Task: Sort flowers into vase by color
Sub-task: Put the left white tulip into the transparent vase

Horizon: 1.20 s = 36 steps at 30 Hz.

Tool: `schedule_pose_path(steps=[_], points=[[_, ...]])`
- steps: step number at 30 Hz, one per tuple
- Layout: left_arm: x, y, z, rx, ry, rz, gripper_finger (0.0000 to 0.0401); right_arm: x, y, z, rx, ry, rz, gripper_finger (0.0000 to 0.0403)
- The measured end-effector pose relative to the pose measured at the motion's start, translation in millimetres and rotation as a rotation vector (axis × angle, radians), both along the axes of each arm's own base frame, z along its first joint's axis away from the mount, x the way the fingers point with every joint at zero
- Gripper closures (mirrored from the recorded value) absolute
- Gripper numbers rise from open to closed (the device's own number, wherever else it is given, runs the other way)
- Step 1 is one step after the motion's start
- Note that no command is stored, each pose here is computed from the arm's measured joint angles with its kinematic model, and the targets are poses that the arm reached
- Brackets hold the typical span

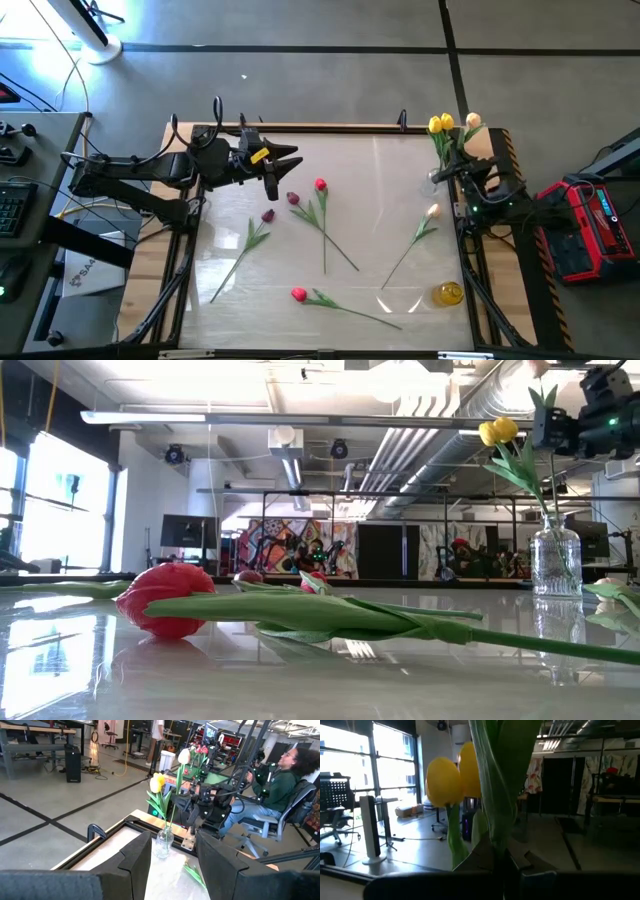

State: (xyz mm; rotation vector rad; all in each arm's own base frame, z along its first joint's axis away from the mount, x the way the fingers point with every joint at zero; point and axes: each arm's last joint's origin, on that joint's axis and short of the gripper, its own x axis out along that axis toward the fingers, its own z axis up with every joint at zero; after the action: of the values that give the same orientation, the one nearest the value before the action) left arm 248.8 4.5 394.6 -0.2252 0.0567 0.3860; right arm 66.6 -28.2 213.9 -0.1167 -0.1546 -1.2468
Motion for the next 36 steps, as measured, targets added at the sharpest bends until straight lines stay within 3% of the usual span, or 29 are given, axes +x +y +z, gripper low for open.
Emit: schedule_pose_path(steps=[23,36], points=[[0.0,-0.1,0.0,0.0,0.0,0.0,0.0257,2.0,0.6,-17.2,0.133,0.004,-0.129,0.04],[0.0,0.0,0.0,0.0,0.0,0.0,0.0257,0.9,0.5,-16.6,0.161,-0.062,-0.154,0.0316]])
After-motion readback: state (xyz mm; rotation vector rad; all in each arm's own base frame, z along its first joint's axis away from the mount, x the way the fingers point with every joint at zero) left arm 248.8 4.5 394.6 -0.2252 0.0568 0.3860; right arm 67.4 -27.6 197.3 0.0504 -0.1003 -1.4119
